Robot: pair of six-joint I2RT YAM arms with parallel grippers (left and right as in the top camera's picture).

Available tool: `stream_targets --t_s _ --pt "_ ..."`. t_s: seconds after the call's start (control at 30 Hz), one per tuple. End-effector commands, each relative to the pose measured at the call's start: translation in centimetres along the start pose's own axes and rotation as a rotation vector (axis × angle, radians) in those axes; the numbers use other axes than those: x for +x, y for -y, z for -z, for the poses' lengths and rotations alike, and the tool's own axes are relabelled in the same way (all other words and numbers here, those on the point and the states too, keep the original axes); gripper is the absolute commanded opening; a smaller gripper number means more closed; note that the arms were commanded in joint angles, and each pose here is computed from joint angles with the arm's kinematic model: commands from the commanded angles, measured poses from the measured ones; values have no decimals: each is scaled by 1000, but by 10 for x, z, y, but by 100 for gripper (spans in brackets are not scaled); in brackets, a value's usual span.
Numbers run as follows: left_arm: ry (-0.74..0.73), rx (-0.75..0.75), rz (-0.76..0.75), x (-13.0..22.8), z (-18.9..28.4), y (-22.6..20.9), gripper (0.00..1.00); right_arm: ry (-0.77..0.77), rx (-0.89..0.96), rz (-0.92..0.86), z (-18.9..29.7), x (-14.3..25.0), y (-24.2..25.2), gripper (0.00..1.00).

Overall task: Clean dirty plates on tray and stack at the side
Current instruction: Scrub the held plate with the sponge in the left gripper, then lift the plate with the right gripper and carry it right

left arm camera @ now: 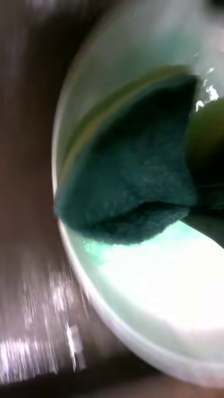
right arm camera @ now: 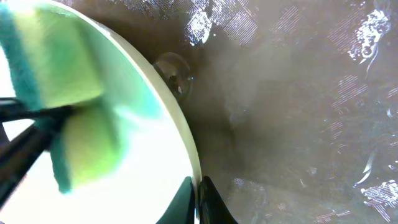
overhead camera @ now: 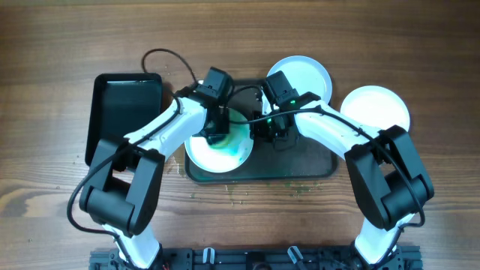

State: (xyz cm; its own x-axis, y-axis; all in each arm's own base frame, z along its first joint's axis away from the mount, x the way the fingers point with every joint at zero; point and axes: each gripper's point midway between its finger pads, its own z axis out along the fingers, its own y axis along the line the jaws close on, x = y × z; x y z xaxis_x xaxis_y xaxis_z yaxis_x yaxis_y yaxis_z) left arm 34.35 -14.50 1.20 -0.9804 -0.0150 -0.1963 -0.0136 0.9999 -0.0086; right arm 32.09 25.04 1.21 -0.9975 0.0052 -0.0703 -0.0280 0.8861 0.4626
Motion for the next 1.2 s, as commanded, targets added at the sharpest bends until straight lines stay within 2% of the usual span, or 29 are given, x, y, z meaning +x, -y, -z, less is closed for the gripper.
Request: stream_targets --t_s 0.0,0.07,0.13,0.2,0.27,0.4,0.53,0.57,0.63,0.67,0.7,0.77,0.83,0.97,1.17 --pt "43 -327 118 3 4 -64 4 -14 12 -10 -5 2 6 4" --pt "-12 -325 112 15 5 -64 4 -14 12 -10 -5 2 6 4" --pt "-179 -201 63 47 3 -45 4 -14 12 -10 -5 2 6 5" --pt "-353 106 -75 78 9 2 4 -14 12 -9 -5 2 6 4" --pt "-422 339 -127 90 22 38 4 -14 12 -9 -5 2 6 4" --pt "-353 481 -124 72 26 64 4 -14 12 -9 -5 2 6 4" --pt "-188 548 -109 33 23 84 4 -14 12 -9 -5 2 6 4" --pt "-134 513 -112 21 18 80 4 -14 12 -9 -5 2 6 4" --pt "-57 303 -11 4 3 49 4 -14 12 -10 -5 2 6 4" --pt "5 100 82 -6 -4 14 4 -14 12 -9 -5 2 6 4" --pt "33 -19 139 -8 -5 -8 4 -14 12 -9 -5 2 6 4" --pt "32 -190 204 -1 -2 -44 4 -14 13 -10 -5 2 6 4" --pt "-4 -270 230 10 2 -63 4 -11 15 -10 -5 2 7 4" --pt "-67 -250 230 14 28 -61 4 -3 24 -11 -5 0 8 4" --pt "89 -160 260 -24 110 -51 4 22 53 -16 -1 -6 10 4"
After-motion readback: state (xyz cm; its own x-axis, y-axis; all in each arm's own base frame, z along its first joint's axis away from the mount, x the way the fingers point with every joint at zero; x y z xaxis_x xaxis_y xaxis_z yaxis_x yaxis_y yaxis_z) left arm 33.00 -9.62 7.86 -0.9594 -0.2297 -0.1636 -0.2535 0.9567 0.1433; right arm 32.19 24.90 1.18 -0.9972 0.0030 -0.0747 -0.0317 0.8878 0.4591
